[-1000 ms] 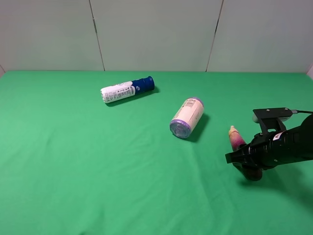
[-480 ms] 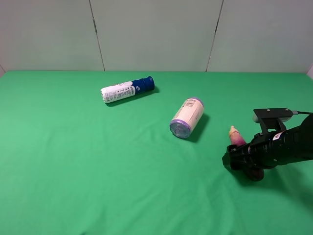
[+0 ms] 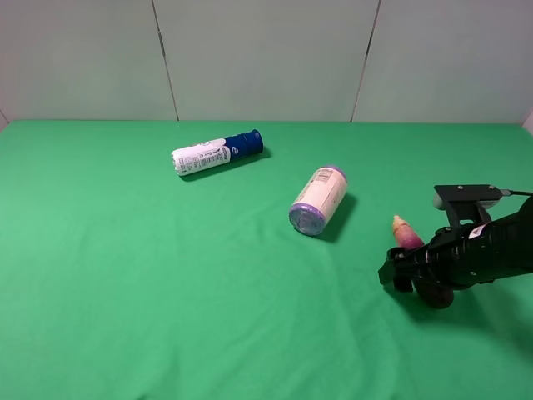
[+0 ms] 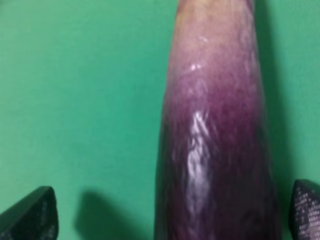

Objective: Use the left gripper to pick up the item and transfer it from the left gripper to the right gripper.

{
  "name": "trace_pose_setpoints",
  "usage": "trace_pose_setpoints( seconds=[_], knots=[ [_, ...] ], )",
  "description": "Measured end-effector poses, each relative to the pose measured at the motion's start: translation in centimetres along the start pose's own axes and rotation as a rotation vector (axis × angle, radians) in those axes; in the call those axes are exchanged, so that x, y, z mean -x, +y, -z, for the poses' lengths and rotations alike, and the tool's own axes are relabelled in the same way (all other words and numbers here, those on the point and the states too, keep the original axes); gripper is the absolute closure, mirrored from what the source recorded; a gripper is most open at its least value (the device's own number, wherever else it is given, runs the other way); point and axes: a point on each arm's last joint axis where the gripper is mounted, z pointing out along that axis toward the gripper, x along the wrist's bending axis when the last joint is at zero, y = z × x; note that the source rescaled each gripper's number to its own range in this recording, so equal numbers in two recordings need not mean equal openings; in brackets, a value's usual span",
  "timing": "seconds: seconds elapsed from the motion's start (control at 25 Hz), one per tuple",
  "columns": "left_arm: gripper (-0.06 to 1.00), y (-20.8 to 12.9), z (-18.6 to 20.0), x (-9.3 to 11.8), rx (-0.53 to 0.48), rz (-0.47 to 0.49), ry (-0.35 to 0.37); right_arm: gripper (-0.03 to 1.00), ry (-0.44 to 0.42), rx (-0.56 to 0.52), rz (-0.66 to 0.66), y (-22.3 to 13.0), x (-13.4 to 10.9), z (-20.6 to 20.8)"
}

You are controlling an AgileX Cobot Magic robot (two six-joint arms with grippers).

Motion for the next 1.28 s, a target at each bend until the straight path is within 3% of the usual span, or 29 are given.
trace_pose_setpoints(
  seconds=[0.72, 0.92, 1.28],
  knots=[
    [-0.06, 0.0, 0.0, 0.0, 0.0, 0.0, 0.0, -0.03, 0.115, 0.193, 0.007, 0.4, -1.0, 7.9],
    [-0.06, 0.0, 0.0, 0.0, 0.0, 0.0, 0.0, -0.03, 0.164, 0.233, 0.043, 2.3, -1.7, 11.1],
    [-0.06, 0.0, 0.0, 0.0, 0.0, 0.0, 0.0, -0.03, 0.151, 0.177, 0.142, 6.0, -2.1, 17.3]
  ],
)
